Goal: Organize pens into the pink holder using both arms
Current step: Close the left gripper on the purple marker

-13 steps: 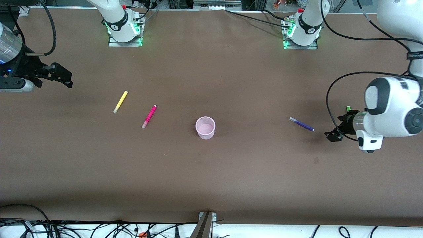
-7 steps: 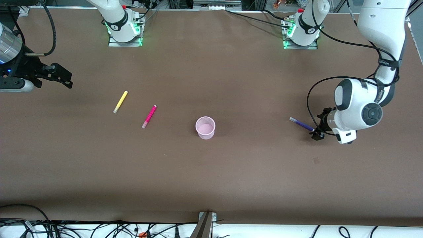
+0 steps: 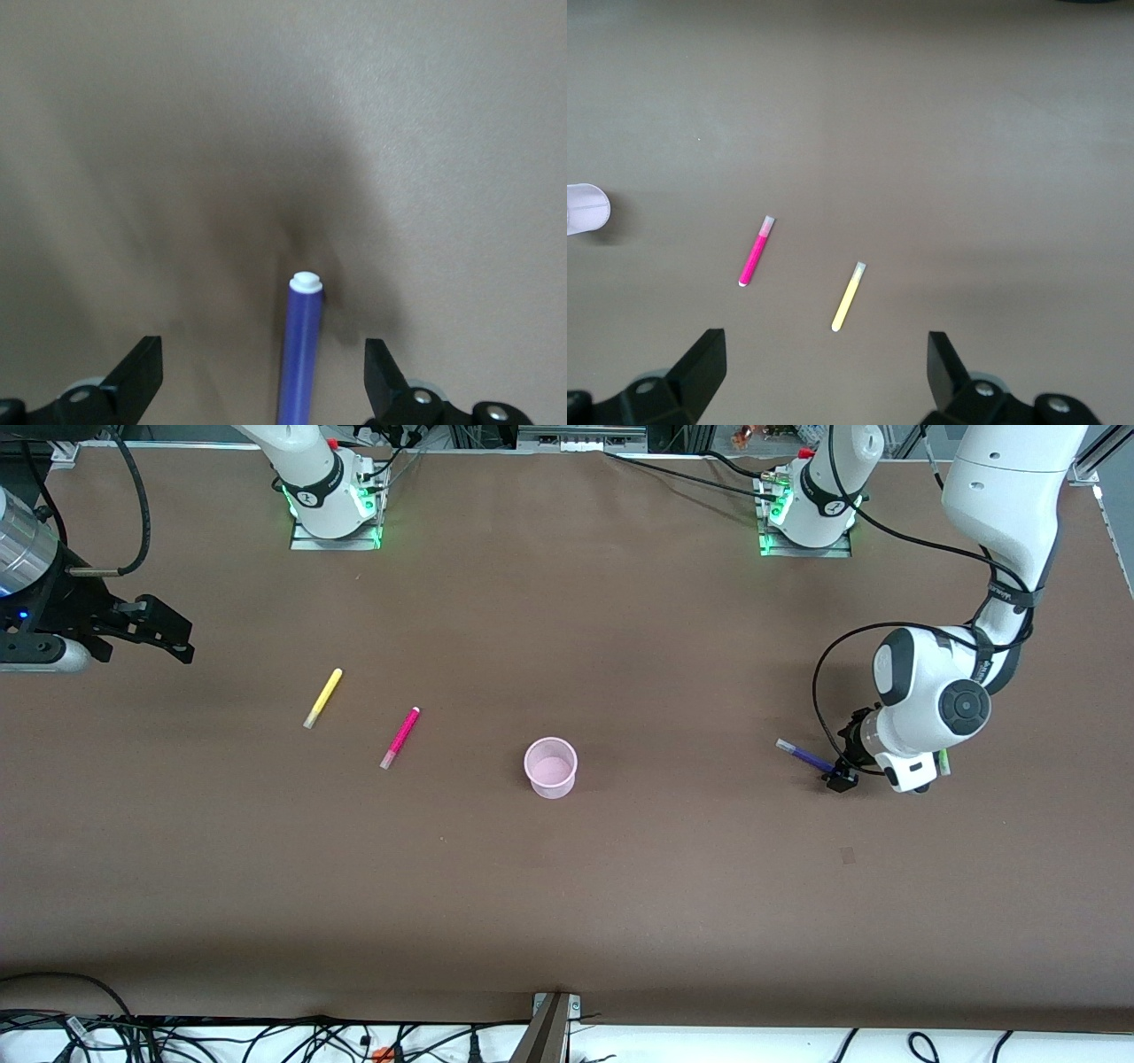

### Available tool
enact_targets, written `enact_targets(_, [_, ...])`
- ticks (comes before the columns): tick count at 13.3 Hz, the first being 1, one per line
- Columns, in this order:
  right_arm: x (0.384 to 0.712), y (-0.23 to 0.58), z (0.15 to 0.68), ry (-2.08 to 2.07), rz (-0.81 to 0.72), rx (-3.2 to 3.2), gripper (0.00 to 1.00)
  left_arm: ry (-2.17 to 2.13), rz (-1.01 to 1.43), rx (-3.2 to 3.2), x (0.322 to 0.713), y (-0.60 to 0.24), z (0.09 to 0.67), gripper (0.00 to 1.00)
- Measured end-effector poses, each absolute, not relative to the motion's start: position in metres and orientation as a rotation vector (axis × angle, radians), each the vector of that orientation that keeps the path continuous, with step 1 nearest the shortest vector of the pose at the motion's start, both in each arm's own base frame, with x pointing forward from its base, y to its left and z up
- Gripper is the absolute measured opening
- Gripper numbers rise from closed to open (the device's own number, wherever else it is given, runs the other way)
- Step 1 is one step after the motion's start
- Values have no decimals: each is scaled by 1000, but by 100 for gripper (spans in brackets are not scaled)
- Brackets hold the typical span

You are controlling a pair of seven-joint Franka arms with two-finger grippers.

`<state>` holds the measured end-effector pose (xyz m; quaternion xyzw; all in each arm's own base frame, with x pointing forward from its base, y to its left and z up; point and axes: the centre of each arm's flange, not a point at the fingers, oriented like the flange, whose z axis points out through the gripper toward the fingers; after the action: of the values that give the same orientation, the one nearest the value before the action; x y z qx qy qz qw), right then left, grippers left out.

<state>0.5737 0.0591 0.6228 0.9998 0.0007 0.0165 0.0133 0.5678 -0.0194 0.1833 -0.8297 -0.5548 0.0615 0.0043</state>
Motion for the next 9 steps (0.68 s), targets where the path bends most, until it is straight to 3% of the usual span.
enact_targets(9, [574,59,623,2,52,3115,100,-1768,165,-2595,565,-35,176,97])
